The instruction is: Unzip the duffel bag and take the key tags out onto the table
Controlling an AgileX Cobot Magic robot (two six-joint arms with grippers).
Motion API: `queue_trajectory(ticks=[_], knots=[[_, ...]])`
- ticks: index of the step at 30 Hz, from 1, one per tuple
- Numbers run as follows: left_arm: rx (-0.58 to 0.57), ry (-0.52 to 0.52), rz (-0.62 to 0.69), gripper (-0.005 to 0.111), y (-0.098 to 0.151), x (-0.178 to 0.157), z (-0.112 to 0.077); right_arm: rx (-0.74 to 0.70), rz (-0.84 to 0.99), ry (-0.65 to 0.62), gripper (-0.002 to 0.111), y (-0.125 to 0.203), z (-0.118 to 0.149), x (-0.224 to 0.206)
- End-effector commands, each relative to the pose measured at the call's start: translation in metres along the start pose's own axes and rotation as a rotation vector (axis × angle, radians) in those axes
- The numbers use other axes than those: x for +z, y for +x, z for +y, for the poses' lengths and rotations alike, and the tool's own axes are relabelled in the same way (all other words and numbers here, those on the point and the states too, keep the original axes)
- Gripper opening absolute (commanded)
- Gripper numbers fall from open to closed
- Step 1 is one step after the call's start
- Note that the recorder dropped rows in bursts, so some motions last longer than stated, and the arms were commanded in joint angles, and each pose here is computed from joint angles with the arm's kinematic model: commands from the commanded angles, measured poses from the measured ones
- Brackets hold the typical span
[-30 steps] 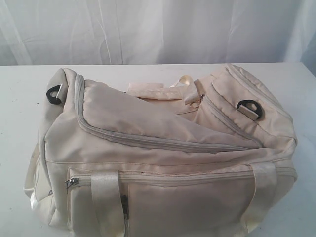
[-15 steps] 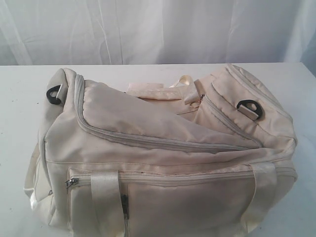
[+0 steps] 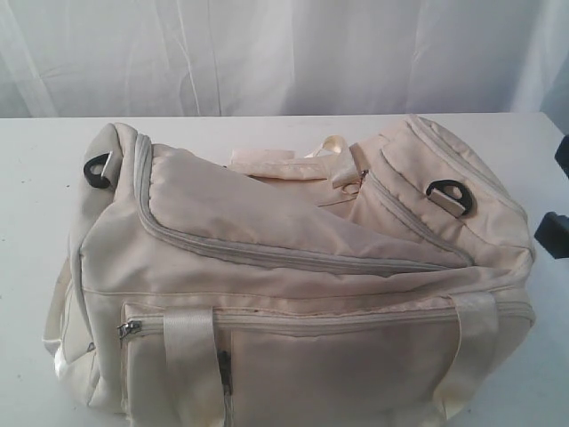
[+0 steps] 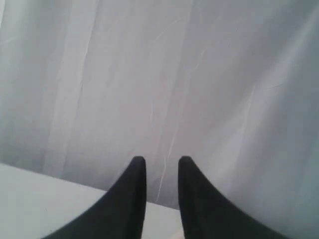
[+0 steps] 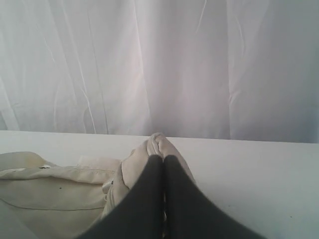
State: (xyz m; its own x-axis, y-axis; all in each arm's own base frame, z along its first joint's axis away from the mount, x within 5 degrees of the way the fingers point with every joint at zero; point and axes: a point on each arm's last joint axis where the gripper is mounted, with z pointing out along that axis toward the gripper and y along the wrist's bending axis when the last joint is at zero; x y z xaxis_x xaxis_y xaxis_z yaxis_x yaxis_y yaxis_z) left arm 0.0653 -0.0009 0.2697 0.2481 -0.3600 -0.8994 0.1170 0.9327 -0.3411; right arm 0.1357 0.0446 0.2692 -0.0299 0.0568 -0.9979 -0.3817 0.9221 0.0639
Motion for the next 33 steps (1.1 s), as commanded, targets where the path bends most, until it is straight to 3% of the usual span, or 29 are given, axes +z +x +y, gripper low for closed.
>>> queue_trajectory(ticks=[1,7,13,19,24,27,29,30,31,32,33], knots=[[0.127,0.006,0.036,0.029,-0.031,0.023,-0.014,-0.001,-0.013,-0.016,0.000,-0.002,0.001,0.002],[0.170,-0.025,0.172,0.029,-0.050,0.077,-0.023,0.001,-0.010,-0.013,0.000,-0.002,0.001,0.002],[0.169,-0.092,0.473,0.029,-0.029,0.123,-0.018,0.000,-0.008,-0.012,0.000,-0.001,0.001,0.001],[0.161,-0.154,0.764,0.029,-0.003,0.132,-0.011,-0.064,-0.009,-0.012,0.000,-0.001,0.001,0.001],[0.164,-0.161,0.808,0.029,0.001,0.130,-0.010,-0.064,-0.009,-0.012,0.001,-0.001,0.001,0.001],[0.125,-0.163,0.814,0.029,0.001,0.130,-0.011,-0.064,-0.009,-0.012,0.017,-0.001,0.001,0.001],[0.110,-0.165,0.840,0.031,0.005,0.130,-0.011,-0.064,-0.009,-0.012,0.040,-0.001,0.001,0.001],[0.111,-0.154,0.866,0.036,0.008,0.129,-0.013,-0.064,-0.009,-0.012,0.057,-0.001,0.001,0.001],[0.128,-0.137,0.886,0.041,0.011,0.129,-0.014,-0.064,-0.016,-0.016,0.067,-0.002,0.001,0.001],[0.139,-0.105,0.914,0.053,0.015,0.130,-0.018,-0.064,-0.026,-0.023,0.080,-0.002,0.002,0.002],[0.146,-0.081,0.929,0.059,0.018,0.130,-0.021,-0.063,-0.031,-0.028,0.085,-0.003,0.002,0.002]])
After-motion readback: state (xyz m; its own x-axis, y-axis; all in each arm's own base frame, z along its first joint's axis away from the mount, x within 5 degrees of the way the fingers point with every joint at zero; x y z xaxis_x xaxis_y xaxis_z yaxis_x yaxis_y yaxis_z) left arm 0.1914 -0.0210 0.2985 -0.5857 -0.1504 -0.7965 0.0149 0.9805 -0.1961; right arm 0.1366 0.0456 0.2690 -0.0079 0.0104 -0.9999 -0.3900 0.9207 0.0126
